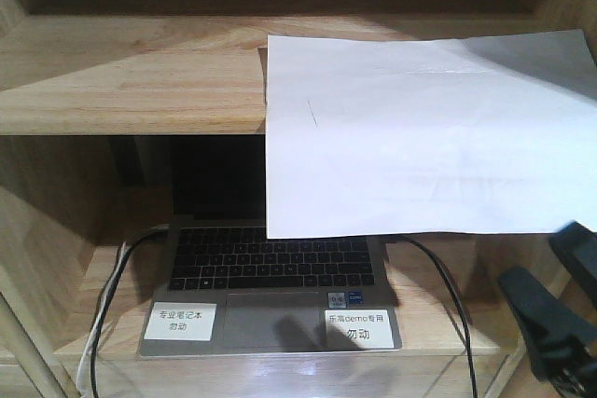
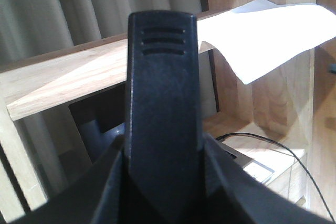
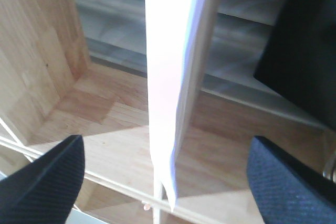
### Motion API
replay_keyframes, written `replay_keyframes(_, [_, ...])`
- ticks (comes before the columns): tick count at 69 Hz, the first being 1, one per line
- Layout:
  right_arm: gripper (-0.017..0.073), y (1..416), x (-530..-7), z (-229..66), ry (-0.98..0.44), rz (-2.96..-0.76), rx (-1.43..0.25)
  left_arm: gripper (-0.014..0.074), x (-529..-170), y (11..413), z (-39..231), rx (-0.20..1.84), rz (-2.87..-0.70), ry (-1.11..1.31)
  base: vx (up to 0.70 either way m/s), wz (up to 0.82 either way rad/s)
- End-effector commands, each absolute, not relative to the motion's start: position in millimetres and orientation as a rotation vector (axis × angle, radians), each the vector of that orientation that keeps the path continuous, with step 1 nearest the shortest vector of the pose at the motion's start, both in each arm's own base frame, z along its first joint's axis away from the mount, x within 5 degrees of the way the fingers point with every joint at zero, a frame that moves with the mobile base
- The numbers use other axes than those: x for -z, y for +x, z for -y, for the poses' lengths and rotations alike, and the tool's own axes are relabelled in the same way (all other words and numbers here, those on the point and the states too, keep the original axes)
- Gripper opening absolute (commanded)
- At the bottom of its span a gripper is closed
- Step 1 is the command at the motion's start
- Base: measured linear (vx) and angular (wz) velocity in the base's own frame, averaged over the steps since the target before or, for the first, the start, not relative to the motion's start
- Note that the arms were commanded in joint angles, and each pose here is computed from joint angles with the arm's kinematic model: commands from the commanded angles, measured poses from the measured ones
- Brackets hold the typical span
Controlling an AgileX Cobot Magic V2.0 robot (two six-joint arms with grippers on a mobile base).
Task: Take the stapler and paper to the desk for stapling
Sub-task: 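Close the right gripper on the white paper sheet's edge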
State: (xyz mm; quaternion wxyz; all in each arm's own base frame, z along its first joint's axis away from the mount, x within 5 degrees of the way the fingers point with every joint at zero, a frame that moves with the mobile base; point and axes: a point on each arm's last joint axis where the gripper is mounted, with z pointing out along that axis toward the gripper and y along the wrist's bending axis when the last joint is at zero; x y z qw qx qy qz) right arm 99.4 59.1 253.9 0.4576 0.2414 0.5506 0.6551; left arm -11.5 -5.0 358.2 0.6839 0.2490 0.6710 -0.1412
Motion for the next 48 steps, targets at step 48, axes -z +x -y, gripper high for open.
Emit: replay_keyframes(48, [0.0594, 145.4, -299.2, -77.8, 0.386, -0.950, -1.597, -0.0006, -376.0, -12.5, 3.9, 0.348, -1.391, 0.505, 0.00, 0.00])
